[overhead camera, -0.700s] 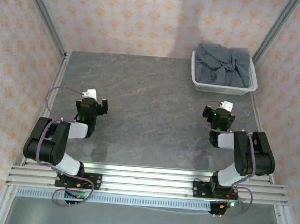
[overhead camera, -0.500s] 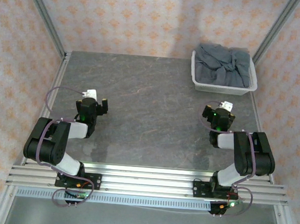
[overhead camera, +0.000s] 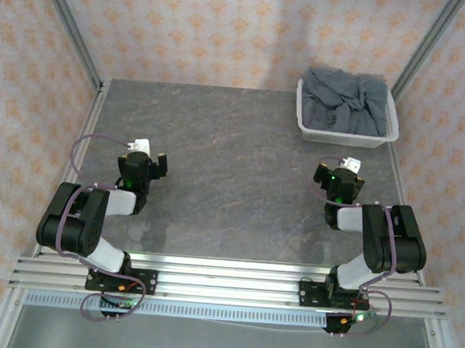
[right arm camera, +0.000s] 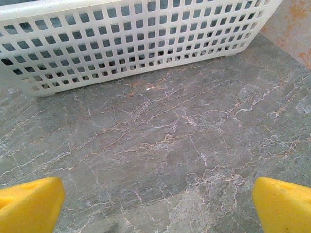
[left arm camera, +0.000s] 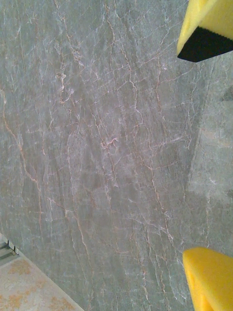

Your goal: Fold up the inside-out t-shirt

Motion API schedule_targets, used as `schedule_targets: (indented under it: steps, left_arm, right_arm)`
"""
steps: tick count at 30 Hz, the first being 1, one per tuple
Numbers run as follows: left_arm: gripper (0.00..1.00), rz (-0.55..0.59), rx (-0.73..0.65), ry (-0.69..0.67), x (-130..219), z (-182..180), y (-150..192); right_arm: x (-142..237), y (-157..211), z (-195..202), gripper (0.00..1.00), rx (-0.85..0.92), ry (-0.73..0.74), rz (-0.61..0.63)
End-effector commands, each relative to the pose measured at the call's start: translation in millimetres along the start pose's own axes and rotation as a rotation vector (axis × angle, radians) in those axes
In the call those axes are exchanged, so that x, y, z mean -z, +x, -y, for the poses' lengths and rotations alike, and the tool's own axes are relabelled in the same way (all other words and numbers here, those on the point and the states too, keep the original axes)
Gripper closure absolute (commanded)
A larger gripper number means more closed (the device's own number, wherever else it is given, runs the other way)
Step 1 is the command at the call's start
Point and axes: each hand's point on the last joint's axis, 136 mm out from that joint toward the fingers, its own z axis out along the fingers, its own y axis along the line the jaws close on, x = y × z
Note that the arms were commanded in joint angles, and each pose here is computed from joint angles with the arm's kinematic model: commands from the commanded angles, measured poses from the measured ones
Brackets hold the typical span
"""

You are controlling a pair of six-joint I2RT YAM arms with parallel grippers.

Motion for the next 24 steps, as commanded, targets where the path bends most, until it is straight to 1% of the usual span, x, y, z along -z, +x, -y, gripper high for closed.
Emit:
schedule_targets:
  steps: [1, 3, 5, 8, 12, 14, 15, 16, 18, 20, 22, 24]
  left_arm:
    - [0.00, 0.061, 0.001, 0.011, 1, 3, -21]
    - [0.00, 0.060, 0.001, 0.010, 1, 2, -20]
    - [0.00, 0.061, 0.001, 0.010, 1, 2, -21]
    - [0.00, 0.061, 0.001, 0.009, 1, 2, -21]
    - [0.00, 0.063, -0.018, 0.027, 7, 7, -33]
    - [0.00, 0.036, -0.044, 0.012, 18, 8, -40]
    - [0.00, 0.029, -0.049, 0.026, 24, 12, -45]
    - [0.00, 0.024, -0.053, 0.075, 32, 20, -52]
    - [0.00, 0.040, -0.047, 0.222, 51, 43, -73]
    - [0.00, 0.068, -0.073, 0.393, 79, 76, -95]
    - [0.00, 0.089, -0.117, 0.523, 109, 105, -112]
    - [0.00, 0.116, -0.159, 0.642, 138, 132, -121]
  right_arm:
    - [2, -19, -1, 0.01, -0.007, 0.008, 0.062]
    - [7, -25, 1, 0.01, -0.008, 0.023, 0.077]
    - [21, -40, 6, 0.01, -0.014, 0.063, 0.090]
    - [55, -70, 24, 0.01, -0.131, 0.133, 0.117]
    - [98, -102, 33, 0.01, -0.255, 0.125, 0.153]
    - [113, -115, 35, 0.01, -0.283, 0.131, 0.107]
    - [117, -121, 33, 0.01, -0.285, 0.126, 0.079]
    - [119, -127, 28, 0.01, -0.302, 0.109, 0.043]
    - [117, -138, 16, 0.01, -0.350, 0.052, -0.015]
    - [104, -152, 3, 0.01, -0.402, -0.001, -0.047]
    - [83, -162, 2, 0.01, -0.429, 0.025, -0.081]
    - [54, -162, 6, 0.01, -0.425, 0.097, -0.133]
